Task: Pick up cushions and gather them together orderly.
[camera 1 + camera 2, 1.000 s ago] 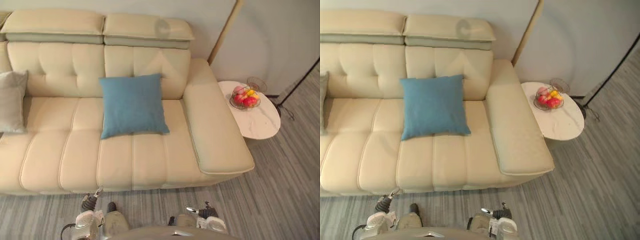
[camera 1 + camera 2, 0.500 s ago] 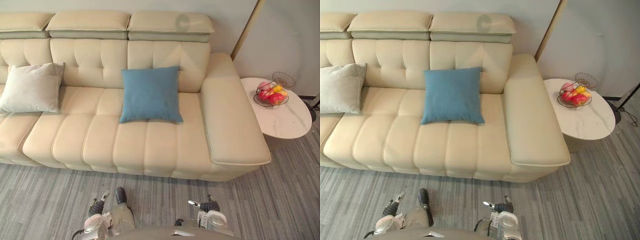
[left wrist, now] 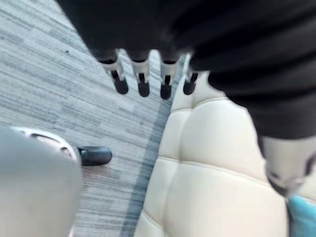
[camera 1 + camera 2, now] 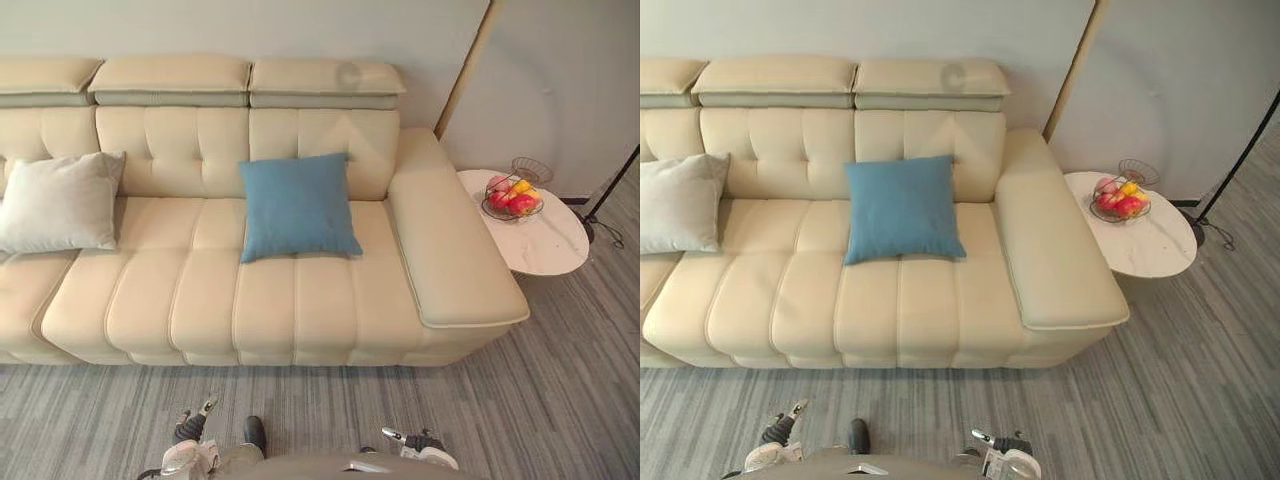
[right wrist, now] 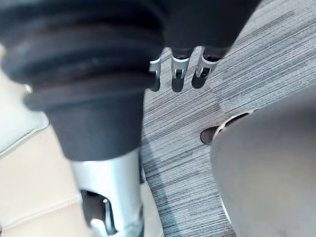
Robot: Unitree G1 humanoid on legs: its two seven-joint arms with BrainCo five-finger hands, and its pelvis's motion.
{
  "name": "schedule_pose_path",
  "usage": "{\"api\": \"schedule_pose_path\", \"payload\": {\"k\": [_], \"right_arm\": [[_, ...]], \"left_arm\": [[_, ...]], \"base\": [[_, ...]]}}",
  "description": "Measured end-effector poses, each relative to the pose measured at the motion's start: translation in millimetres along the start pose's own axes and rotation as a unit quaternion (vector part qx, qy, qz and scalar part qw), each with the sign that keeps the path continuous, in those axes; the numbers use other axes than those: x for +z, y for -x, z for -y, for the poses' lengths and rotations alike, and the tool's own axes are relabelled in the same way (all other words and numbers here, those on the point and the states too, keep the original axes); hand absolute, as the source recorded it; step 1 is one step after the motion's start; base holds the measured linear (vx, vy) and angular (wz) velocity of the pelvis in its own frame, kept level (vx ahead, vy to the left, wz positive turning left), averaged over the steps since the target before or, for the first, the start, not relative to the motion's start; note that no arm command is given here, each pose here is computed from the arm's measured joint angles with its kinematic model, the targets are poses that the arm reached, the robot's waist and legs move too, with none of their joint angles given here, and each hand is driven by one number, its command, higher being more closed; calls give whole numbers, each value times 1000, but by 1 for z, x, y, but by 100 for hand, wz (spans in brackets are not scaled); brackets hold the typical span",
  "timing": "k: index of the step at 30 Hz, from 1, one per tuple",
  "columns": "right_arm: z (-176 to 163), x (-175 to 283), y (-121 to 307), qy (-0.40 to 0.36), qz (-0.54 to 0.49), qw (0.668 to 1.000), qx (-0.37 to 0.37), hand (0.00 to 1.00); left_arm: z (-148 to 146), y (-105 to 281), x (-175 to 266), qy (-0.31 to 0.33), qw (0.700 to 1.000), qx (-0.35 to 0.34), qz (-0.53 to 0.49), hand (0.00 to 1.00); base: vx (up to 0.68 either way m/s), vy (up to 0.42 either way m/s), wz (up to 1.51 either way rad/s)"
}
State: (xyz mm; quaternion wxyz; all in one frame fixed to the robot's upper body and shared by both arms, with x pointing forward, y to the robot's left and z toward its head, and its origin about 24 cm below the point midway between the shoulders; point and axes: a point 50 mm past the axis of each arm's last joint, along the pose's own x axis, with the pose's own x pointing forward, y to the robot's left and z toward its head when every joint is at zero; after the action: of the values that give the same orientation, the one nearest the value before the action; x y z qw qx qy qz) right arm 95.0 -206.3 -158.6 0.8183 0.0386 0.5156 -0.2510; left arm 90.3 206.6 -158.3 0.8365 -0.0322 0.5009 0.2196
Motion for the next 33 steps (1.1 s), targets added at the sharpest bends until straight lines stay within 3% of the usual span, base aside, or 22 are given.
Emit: {"api": "schedule_pose_path", "payload": {"k": [15,16,33], "right_arm": [[1,-1,-3,0,-20,1000,-2,0],[1,7,-5,21,-9,1000,2,0],[2,7,-5,19,-10,1000,2,0]], "left_arm": [[-4,-2,-2,-41,999,-15,-11,0],[-3,-4,-1,-68,997,-19,-13,0],[-3,-4,0,-68,997,-26,-12,0]], "base": [[97,-19,-10],[0,0,0],[-1,-1,3]]}}
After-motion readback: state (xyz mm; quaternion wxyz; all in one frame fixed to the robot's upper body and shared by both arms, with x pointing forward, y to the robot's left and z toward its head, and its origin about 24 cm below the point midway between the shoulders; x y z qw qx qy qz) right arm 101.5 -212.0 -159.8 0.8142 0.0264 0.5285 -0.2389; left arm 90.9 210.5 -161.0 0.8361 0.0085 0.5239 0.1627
